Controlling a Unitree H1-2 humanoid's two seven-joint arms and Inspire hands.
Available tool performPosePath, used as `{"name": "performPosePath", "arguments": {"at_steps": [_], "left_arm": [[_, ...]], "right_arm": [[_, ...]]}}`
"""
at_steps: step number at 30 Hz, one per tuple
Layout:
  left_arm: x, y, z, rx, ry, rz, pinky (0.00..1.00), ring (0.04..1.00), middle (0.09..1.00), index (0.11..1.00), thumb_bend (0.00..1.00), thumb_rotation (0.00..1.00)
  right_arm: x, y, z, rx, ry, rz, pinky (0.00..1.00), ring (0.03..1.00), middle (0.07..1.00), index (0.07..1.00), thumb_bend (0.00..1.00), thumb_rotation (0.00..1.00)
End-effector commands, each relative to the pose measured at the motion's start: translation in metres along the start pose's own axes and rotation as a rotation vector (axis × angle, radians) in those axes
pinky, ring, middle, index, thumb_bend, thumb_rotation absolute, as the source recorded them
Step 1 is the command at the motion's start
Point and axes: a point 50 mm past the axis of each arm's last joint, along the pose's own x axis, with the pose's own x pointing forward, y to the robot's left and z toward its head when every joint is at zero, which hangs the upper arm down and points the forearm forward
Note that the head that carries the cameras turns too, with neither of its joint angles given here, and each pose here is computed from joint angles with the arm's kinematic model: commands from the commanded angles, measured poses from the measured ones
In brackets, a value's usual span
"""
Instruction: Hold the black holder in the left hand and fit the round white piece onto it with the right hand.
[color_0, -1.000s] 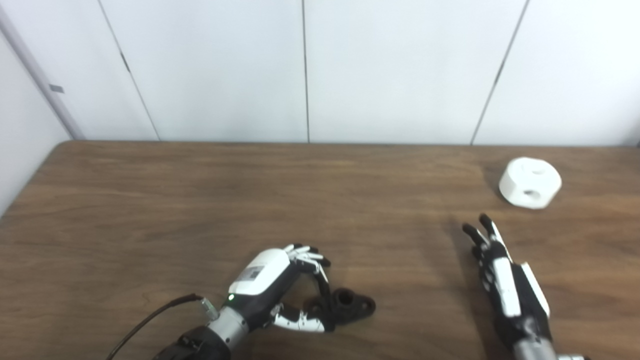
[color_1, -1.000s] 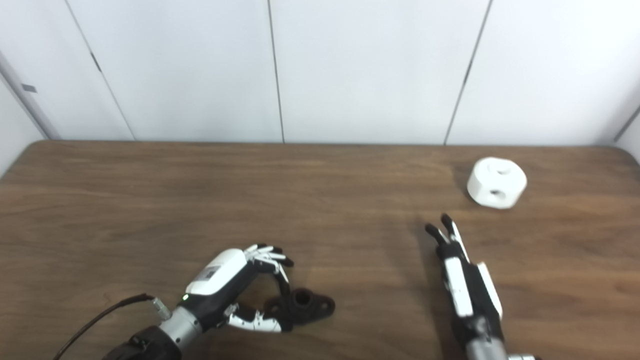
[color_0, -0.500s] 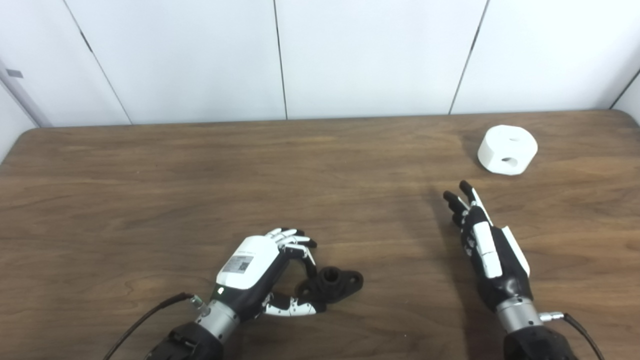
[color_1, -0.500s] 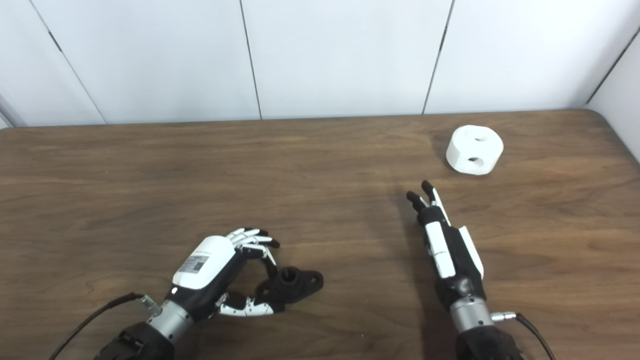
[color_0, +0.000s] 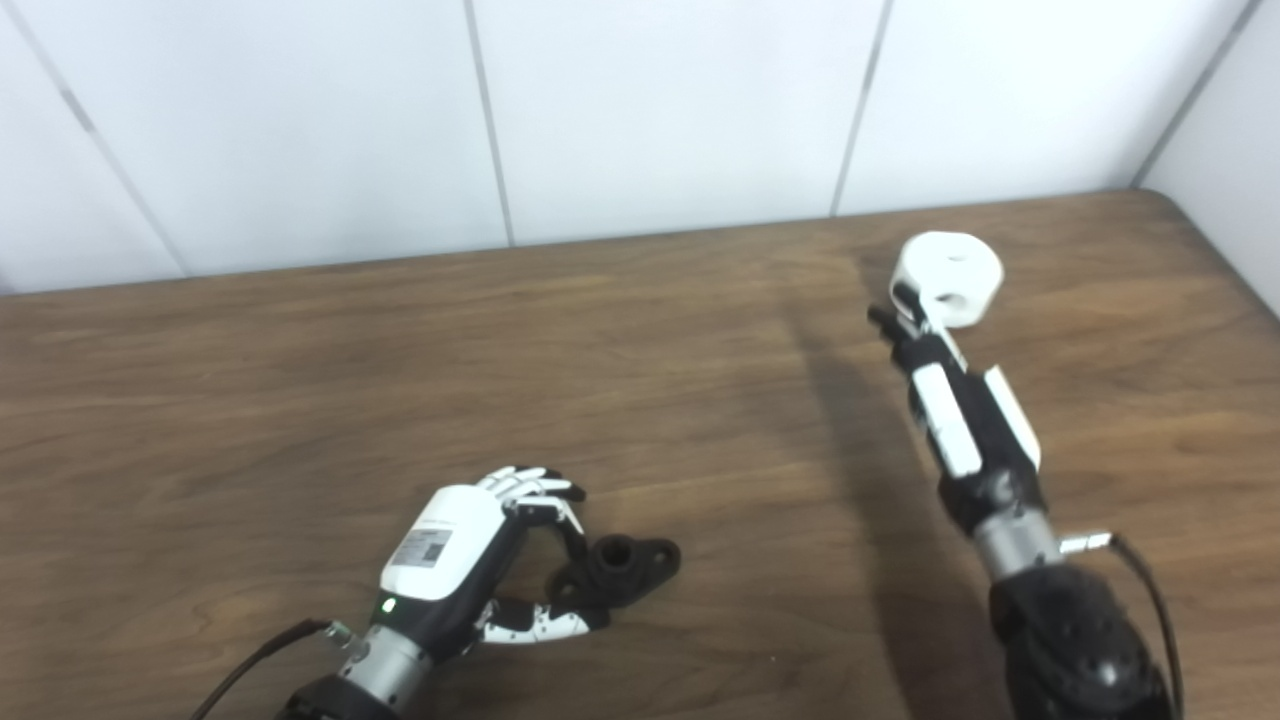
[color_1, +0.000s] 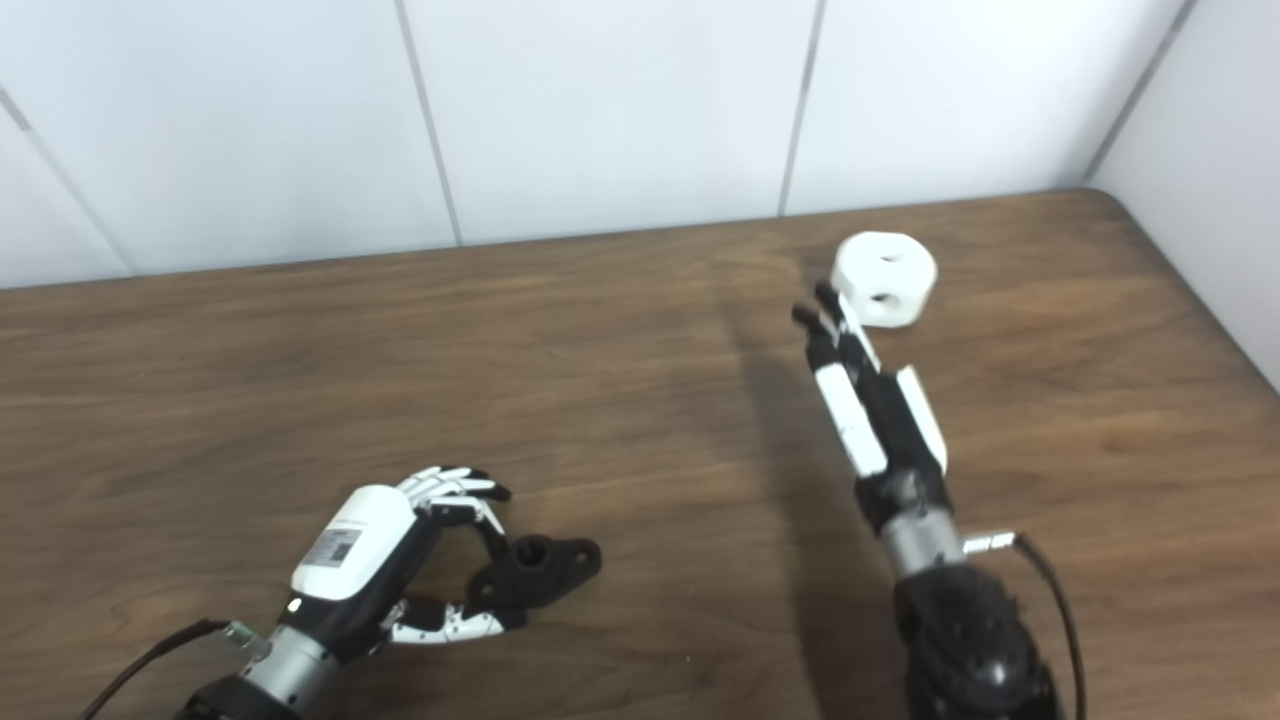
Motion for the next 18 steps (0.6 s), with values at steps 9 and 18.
{"name": "performPosePath", "arguments": {"at_steps": [9, 18], "left_arm": [[-0.012, -0.011, -0.022, 0.027, 0.04, -0.094, 0.83, 0.821, 0.762, 0.486, 0.52, 0.05], [-0.016, -0.01, -0.024, 0.009, 0.052, -0.106, 0.85, 0.827, 0.765, 0.486, 0.52, 0.04]], "right_arm": [[0.048, -0.037, 0.061, -0.3, -0.105, -0.068, 0.91, 0.917, 0.914, 0.888, 0.79, 0.31], [0.104, -0.059, 0.088, -0.656, -0.098, -0.05, 0.86, 0.909, 0.909, 0.878, 0.85, 0.22]]}}
